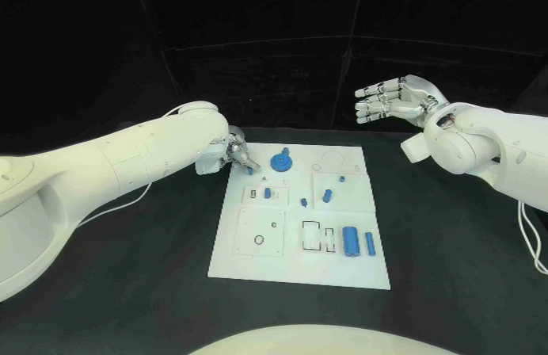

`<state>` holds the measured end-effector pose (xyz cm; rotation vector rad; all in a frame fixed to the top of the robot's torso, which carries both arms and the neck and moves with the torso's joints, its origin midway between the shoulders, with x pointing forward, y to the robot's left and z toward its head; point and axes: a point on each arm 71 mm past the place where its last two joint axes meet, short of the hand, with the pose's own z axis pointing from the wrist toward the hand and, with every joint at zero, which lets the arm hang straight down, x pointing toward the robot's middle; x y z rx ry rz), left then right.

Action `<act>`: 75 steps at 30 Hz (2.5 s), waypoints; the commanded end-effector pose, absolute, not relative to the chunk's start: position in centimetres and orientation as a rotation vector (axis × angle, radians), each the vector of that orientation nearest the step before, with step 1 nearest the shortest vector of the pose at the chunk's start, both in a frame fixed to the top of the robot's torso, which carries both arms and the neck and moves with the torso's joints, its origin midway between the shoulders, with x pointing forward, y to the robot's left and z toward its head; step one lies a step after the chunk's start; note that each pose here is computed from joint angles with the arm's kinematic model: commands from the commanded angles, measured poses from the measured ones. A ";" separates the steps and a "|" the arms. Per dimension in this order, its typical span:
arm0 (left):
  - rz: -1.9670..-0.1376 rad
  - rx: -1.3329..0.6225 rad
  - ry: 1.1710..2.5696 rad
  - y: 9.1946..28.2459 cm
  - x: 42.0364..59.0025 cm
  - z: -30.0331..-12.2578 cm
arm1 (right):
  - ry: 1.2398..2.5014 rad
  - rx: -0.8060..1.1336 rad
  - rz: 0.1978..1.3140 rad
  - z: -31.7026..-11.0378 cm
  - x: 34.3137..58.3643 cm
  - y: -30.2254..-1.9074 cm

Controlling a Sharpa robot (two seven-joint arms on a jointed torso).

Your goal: Assemble the parts on the task board

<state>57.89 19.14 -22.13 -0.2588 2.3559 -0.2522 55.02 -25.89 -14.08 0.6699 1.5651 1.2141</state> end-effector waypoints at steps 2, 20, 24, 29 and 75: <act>-0.250 -0.251 2.353 19.1 58.0 -22.0 | 1.564 0.659 1.228 -13.9 55.0 -25.7; -0.253 -0.250 2.358 19.4 58.0 -22.1 | 1.569 0.658 1.230 -13.9 55.0 -25.7; -0.267 -0.260 2.345 19.6 58.0 -22.0 | 1.569 0.659 1.229 -13.9 55.0 -25.8; -0.308 -0.314 2.311 20.3 57.7 -21.7 | 1.568 0.662 1.224 -13.9 55.0 -26.0; -0.433 -0.286 2.174 19.2 49.2 -23.1 | 1.579 0.663 1.225 -14.1 55.2 -26.0</act>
